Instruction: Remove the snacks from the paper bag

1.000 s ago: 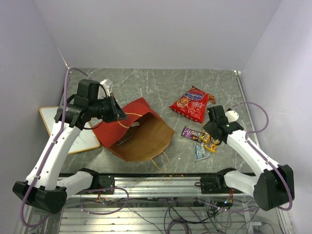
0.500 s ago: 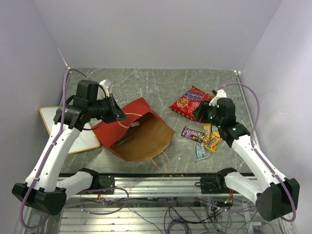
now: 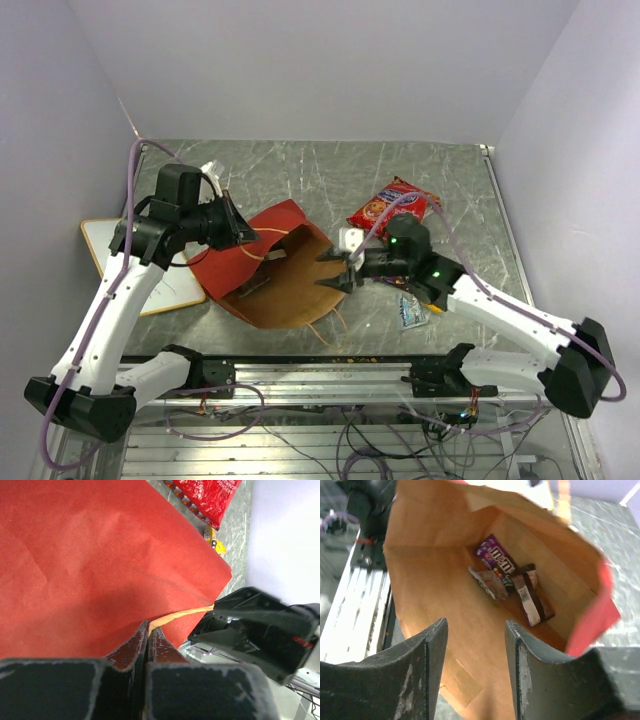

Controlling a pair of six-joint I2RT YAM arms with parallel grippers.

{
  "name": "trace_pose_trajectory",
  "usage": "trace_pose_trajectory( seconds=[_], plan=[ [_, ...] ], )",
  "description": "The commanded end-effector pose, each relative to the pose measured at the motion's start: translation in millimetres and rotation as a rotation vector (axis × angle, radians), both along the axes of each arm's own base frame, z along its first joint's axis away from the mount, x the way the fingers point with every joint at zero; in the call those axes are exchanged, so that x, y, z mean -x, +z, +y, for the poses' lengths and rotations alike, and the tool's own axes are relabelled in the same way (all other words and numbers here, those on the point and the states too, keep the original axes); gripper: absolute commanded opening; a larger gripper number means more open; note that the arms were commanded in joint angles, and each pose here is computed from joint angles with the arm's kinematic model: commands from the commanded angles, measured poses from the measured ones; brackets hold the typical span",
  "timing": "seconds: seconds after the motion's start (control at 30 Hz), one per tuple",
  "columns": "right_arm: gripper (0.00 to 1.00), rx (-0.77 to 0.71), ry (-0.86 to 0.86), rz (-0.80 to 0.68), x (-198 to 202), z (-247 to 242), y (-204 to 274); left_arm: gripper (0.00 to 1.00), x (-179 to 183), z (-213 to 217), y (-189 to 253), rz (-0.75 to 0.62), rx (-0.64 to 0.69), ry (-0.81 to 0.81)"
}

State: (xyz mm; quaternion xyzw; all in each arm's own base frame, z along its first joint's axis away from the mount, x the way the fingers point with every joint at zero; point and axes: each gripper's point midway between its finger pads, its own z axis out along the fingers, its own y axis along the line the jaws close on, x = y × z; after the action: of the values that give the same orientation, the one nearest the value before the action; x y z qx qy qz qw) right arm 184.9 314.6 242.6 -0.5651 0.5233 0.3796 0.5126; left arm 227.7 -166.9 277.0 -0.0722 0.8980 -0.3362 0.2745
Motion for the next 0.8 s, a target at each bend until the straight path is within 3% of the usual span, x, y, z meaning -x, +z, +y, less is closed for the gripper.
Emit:
trace_pose_trajectory(
  seconds=[0.0,0.27,0.77],
  plan=[
    [0.51,0.046,0.188,-0.294,16.1,34.7,-8.3,0.07,-6.5,0.9,7.0,-0.067,0.019,0.023],
    [0.52,0.202,0.225,-0.516,6.4,96.7,-60.3,0.07,-7.7,-9.7,34.5,-0.194,0.113,-0.015],
    [0.55,0.381,0.206,-0.556,-34.8,137.4,-141.9,0.07,-5.7,-10.6,35.0,-0.179,0.143,0.005]
  ],
)
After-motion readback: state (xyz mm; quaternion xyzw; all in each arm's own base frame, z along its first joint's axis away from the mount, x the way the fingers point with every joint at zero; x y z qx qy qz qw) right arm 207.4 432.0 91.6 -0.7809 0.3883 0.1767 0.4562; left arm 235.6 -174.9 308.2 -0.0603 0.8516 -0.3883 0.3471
